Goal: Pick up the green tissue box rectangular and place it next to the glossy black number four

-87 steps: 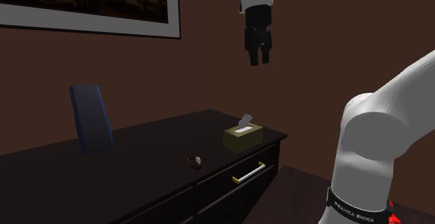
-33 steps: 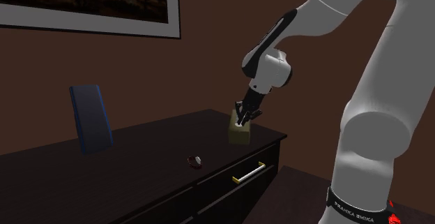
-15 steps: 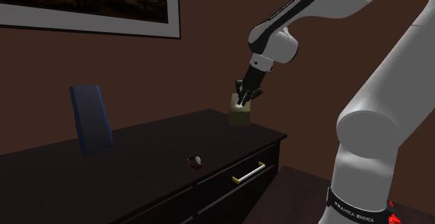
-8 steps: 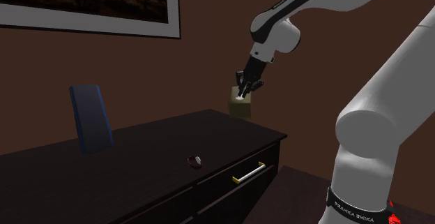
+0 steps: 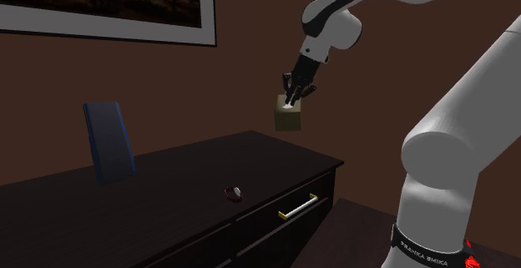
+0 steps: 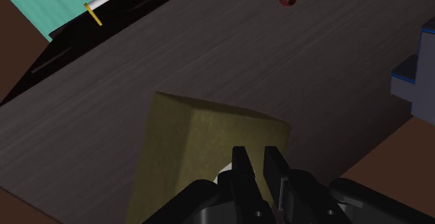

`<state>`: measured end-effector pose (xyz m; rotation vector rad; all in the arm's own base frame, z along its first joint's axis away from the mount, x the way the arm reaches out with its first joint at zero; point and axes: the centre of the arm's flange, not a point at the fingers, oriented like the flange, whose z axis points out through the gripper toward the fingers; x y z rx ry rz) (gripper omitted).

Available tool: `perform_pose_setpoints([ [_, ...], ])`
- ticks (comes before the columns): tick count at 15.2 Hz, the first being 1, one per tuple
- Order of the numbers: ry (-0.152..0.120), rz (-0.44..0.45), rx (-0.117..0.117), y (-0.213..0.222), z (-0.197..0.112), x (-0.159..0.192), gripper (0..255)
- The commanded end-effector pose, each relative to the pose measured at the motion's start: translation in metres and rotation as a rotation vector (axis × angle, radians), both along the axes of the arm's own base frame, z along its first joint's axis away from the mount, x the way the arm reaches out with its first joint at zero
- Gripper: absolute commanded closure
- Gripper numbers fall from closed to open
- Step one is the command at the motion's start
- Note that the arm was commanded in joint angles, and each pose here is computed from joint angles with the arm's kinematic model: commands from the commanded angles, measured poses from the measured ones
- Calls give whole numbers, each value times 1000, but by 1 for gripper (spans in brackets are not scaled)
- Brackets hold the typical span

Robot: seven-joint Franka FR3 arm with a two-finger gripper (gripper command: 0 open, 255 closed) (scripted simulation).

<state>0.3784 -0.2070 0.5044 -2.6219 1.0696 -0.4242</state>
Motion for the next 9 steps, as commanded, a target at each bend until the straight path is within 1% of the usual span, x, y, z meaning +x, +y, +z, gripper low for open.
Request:
perform_pose_setpoints([
  [1, 0, 0, 0, 0, 11, -1, 255],
  [9, 0, 0, 0, 0, 53, -1, 255],
])
